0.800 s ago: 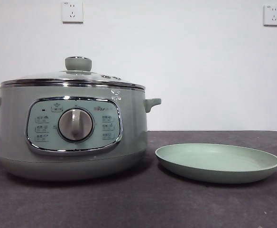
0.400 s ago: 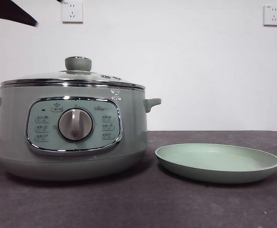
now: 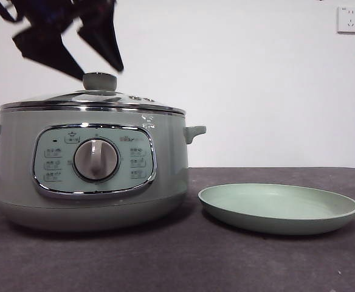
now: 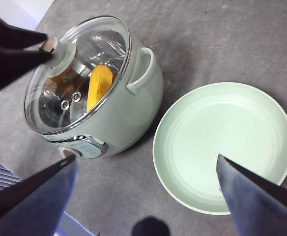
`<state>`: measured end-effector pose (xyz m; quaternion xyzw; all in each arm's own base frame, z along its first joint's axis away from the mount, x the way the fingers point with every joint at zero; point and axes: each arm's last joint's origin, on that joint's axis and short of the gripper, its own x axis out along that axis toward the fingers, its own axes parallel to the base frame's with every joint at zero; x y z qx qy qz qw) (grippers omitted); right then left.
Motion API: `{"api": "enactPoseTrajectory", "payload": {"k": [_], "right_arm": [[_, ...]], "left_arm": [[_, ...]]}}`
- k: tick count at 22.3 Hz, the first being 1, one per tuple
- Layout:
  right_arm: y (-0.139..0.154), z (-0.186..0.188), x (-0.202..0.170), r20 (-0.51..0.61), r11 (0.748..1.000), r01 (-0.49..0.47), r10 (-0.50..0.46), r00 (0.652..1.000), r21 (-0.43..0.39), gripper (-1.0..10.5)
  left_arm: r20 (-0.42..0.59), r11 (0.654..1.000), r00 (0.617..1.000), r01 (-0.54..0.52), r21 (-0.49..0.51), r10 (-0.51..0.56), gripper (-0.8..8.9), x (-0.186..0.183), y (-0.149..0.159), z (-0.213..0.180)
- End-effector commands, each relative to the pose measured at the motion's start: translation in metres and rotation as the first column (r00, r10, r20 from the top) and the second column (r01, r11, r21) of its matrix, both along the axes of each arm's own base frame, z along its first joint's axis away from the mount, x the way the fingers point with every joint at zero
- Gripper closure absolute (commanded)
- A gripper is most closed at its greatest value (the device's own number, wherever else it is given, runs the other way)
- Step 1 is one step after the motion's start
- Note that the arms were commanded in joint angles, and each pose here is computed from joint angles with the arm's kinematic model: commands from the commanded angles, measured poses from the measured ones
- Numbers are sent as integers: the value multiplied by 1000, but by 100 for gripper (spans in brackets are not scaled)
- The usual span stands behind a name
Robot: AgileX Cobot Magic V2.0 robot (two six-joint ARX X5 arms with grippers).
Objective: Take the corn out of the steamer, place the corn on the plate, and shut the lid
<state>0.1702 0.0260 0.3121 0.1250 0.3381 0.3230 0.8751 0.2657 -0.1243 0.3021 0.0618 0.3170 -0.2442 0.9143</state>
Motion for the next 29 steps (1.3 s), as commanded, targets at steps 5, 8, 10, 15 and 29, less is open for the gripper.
{"api": "enactPoseTrajectory", "payload": {"k": [5,8,10,15,29], "right_arm": [[1,0,0,-1,1000,1,-1,1000,2,474],[1,0,1,0,1000,1,-1,1000,2,474],[1,1,1,6,1000,-1,1,1000,1,474],[3,8,6,57,998,12,-15,998,58,474],[141,19,81,17,969,-247,247,969,-19,482]], "left_arm": [[-29,999,1000,13,35,-12,617,6,-4,-11],[-14,999,1000,26,46,-25,821,7,-4,-11],[18,999,1000,25,32,-25,821,8,-5,-7],[165,1000,986,12,-26,-7,821,-15,6,31],[519,953,800,-257,-159,302,821,-192,98,115]]}}
